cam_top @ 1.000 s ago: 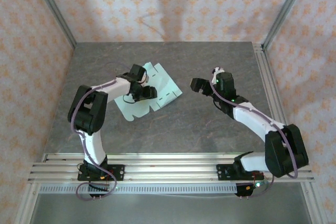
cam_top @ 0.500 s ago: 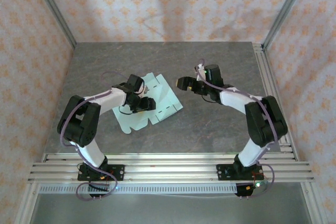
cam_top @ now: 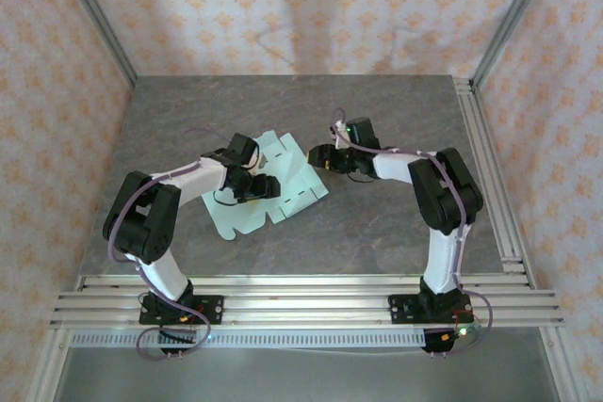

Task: Fold the paper box

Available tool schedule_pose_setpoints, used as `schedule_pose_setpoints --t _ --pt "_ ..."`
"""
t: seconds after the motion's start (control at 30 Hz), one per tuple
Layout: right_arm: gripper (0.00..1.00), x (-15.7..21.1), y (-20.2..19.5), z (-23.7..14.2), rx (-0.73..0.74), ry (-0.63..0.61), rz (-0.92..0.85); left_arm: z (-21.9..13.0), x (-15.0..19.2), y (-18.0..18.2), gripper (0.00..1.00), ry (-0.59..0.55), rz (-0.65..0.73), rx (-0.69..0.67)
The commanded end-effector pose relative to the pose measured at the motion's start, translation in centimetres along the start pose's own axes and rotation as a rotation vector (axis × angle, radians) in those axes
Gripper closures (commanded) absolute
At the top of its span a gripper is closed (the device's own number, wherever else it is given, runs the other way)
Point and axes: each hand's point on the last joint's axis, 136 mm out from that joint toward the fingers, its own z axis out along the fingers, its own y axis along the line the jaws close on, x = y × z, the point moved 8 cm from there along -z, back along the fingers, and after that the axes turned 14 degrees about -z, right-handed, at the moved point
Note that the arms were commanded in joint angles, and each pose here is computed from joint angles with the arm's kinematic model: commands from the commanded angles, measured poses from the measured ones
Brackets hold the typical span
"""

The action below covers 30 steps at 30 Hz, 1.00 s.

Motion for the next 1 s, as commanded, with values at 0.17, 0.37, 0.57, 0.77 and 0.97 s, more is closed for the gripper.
schedule_pose_setpoints --t 0.17,0.37,0.57,0.77,0.97 --pt "0.54 0.0 0.1 1.6 -0.103 -0.038 0.011 0.0 0.8 0.4 0.35 0.038 0.013 -0.012" --pt "0.68 0.9 0.4 1.9 -0.17 -0.031 0.016 0.0 0.7 0.4 0.35 0.035 0.011 -0.008" --pt "0.84 1.8 0.3 1.9 -0.175 -0.012 0.018 0.1 0.7 0.4 0.35 0.037 0.01 -0.008" --pt "0.7 2.8 0.8 1.8 -0.195 0.0 0.007 0.1 0.7 0.4 0.34 0.037 0.01 -0.008" --pt "0.85 3.8 0.5 1.0 -0.14 -0.007 -0.01 0.0 0.8 0.4 0.34 0.037 0.007 -0.009"
